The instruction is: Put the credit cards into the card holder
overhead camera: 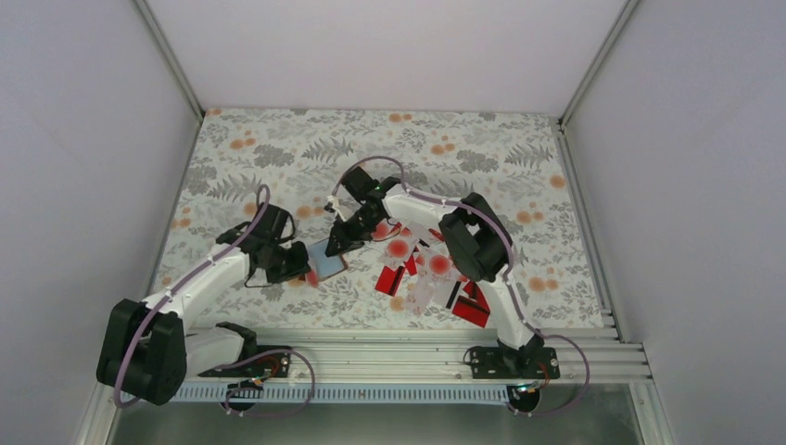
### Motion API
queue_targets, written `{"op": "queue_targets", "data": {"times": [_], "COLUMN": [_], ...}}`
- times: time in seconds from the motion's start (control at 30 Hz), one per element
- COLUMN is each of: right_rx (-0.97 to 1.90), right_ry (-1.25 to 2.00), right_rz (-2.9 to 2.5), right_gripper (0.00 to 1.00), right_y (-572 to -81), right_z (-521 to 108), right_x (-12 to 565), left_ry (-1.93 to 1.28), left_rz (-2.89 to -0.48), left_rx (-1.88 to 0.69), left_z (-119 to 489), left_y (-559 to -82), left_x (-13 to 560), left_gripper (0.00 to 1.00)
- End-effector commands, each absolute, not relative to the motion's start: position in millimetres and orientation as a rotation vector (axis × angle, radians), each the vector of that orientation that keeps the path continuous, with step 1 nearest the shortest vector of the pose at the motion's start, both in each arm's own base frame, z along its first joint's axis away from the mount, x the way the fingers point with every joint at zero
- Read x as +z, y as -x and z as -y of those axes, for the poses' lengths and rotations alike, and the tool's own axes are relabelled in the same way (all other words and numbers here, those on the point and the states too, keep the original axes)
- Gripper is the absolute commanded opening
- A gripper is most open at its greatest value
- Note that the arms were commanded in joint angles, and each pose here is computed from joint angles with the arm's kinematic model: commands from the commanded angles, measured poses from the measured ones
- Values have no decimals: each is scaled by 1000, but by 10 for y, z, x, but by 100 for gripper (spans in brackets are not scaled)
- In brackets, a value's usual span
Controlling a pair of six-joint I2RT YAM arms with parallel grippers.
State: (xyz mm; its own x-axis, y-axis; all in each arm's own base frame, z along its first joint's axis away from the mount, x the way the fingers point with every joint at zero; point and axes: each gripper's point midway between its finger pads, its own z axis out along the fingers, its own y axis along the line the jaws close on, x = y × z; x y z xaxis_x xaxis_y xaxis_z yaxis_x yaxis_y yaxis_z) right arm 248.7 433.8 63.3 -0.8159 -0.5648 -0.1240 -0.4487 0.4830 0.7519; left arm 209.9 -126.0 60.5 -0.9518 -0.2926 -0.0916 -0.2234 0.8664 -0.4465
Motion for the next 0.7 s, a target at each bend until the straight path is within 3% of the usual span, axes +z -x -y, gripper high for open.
{"op": "queue_targets", "data": {"times": [0.0, 0.67], "right_rx": [-1159, -1054], "right_ry": [-878, -806], "right_rz": [2617, 2615], "right_gripper": [20, 13], "right_y": [-2499, -2386], "right_z": [-4326, -4164], "right_x": [434, 10], "left_ry": [454, 432], "left_rz": [-2879, -2835], "left_rx": [-660, -721], "left_z": [1219, 1178], "left_y": [-2054, -2073], "left_x": [548, 470], "left_gripper": [2, 2]}}
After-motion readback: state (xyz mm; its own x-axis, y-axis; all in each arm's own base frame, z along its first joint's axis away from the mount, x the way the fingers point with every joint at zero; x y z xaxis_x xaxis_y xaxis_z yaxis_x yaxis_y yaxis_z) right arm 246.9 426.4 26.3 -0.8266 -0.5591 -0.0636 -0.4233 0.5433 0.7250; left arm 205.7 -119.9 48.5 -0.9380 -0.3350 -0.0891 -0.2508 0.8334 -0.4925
